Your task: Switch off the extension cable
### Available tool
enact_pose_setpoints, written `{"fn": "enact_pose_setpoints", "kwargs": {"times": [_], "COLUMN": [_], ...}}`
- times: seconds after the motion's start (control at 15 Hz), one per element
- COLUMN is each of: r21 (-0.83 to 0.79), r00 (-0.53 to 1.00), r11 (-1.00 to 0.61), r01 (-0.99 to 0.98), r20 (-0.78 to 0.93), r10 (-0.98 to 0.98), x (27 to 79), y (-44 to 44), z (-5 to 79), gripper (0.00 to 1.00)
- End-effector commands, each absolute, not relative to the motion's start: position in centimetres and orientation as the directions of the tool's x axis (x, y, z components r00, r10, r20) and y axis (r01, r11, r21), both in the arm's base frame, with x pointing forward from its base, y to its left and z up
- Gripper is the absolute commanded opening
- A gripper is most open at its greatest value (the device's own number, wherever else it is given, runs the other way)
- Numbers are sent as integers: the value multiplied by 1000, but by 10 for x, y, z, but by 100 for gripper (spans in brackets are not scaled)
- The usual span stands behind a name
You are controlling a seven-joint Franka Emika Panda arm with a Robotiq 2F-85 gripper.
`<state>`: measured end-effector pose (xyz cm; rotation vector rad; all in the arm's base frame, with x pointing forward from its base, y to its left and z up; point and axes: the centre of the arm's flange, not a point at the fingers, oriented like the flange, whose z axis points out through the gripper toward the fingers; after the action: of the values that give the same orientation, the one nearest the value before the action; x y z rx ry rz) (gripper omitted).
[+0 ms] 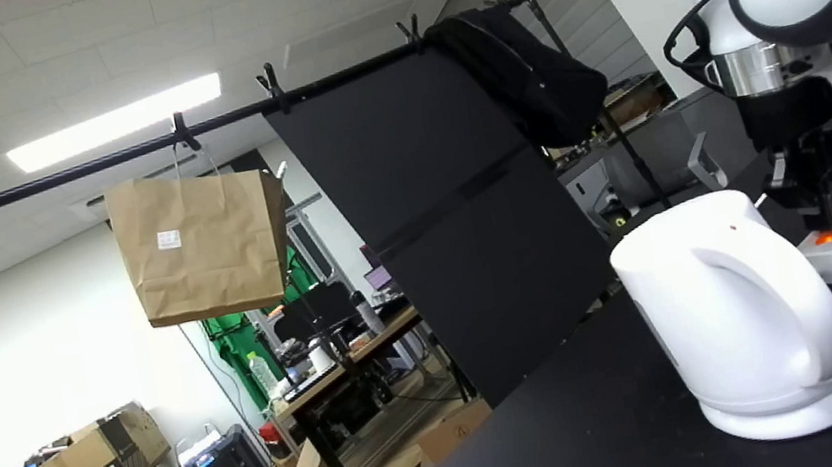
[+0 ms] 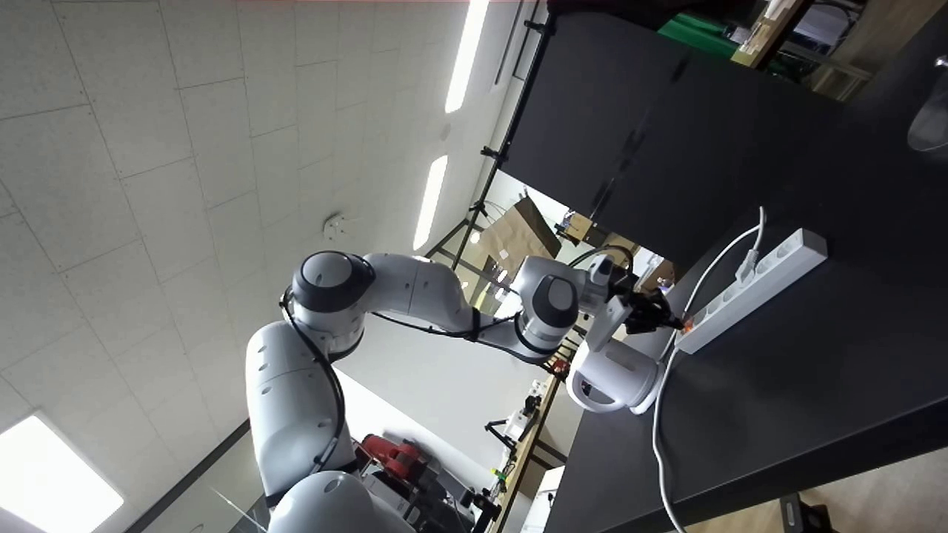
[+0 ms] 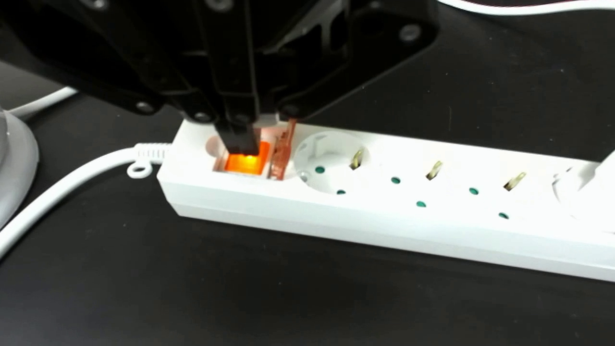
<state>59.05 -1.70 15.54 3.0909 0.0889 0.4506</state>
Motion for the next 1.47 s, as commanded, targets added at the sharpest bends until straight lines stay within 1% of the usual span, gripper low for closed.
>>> {"fn": "enact_pose_setpoints", "kwargs": {"times": [0.0,0.6,1.13,1.4], "r21": [32,27,-57,-72], "r00": [957,960,987,994], "r11": [-999,-999,-995,-994], "r01": [39,45,77,85], "r20": [286,276,145,79], "r10": [46,50,68,79], "x": [591,592,624,643], "y": [-17,-21,-40,-43], "z": [150,136,126,121], "gripper": [0,0,0,0]}}
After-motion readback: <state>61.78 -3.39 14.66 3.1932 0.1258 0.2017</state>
